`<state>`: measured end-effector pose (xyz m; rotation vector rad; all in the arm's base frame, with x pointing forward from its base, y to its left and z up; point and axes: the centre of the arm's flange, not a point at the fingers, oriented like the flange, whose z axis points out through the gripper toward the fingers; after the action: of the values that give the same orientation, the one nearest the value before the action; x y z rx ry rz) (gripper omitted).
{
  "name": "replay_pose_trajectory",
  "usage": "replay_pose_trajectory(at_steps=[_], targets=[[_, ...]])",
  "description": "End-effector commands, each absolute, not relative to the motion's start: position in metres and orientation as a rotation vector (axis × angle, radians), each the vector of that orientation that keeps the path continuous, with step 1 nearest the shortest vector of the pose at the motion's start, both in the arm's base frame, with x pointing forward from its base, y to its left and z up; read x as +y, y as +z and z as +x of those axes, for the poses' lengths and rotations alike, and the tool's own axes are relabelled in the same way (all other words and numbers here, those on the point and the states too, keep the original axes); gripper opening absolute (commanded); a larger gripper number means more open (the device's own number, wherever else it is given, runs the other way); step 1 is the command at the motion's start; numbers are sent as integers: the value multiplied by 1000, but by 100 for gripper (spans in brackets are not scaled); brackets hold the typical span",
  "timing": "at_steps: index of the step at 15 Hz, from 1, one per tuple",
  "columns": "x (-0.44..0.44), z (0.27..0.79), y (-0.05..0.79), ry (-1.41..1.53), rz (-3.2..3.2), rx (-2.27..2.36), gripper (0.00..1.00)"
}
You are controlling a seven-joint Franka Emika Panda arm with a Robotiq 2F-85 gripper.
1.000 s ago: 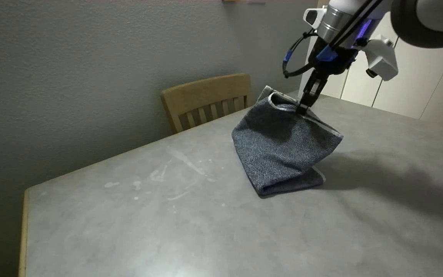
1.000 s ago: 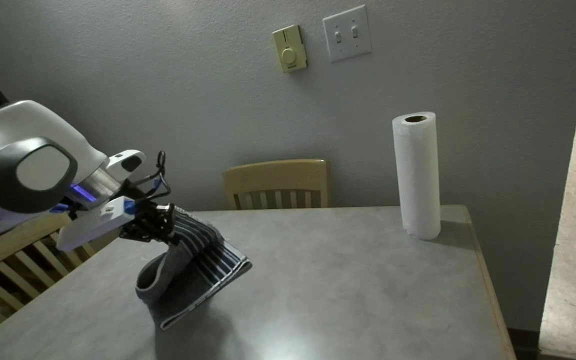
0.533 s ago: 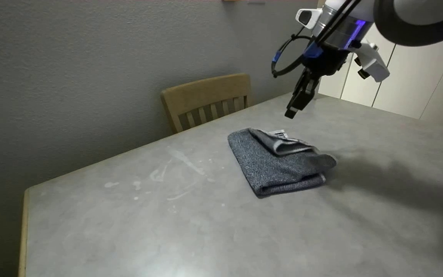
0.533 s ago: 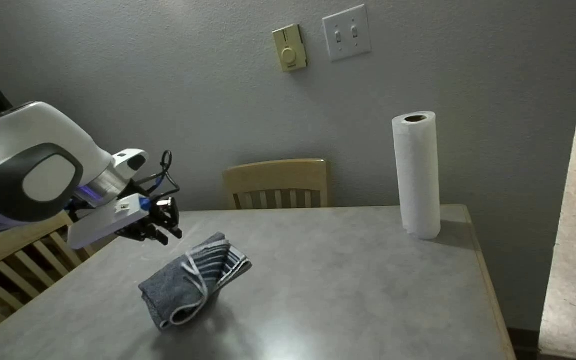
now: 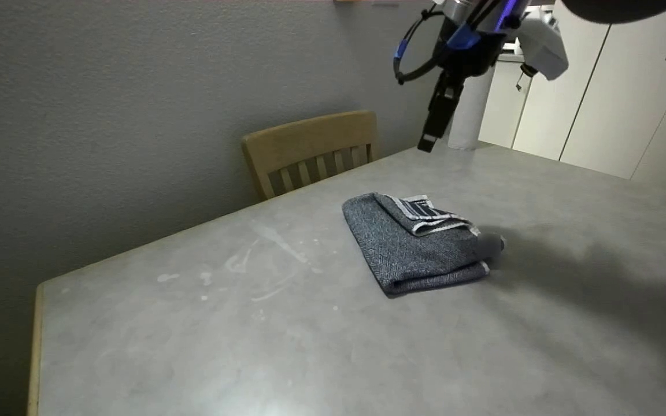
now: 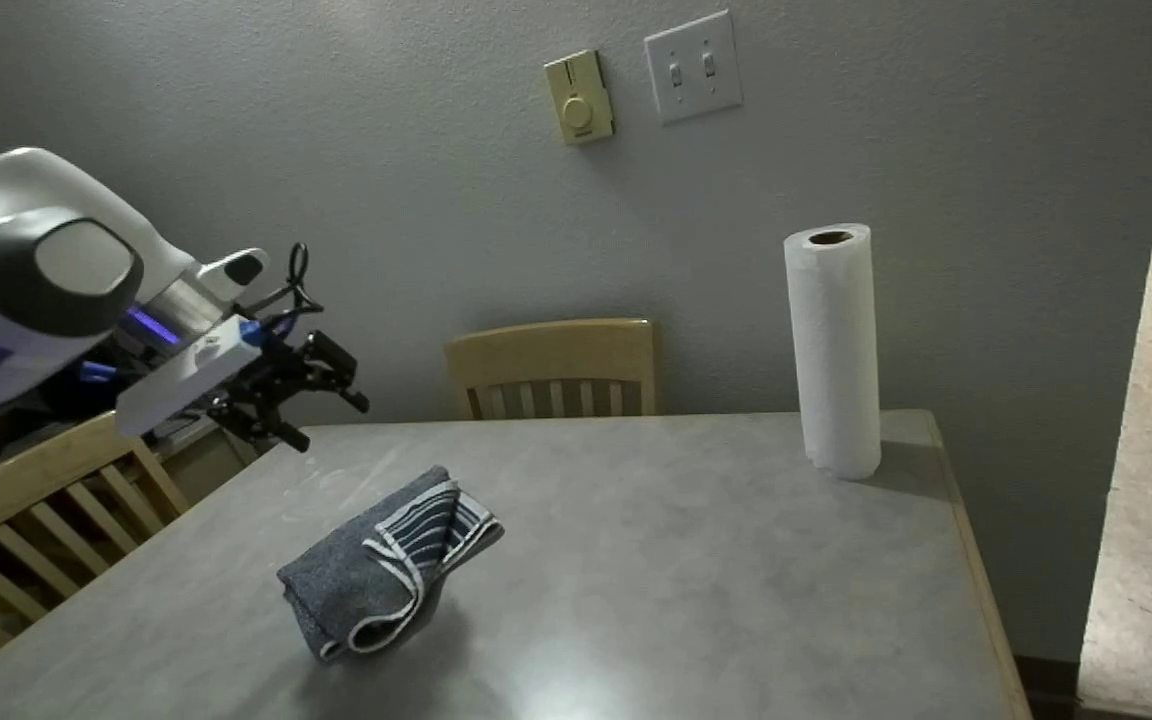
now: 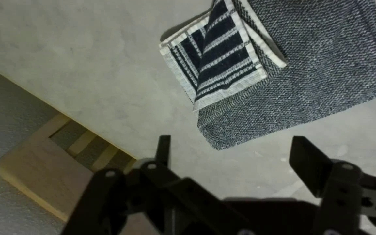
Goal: Fold the gray towel
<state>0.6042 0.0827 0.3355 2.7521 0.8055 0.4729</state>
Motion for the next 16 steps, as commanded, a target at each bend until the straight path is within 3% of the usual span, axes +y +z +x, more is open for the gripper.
replay_pose_trajectory(at_steps=[1,6,7,16], targets=[[151,635,361,374,2718,764,100],[239,657,367,263,2868,466,100],[218,629,369,320,2821,578,100],[241,652,346,198,2850,440,100]])
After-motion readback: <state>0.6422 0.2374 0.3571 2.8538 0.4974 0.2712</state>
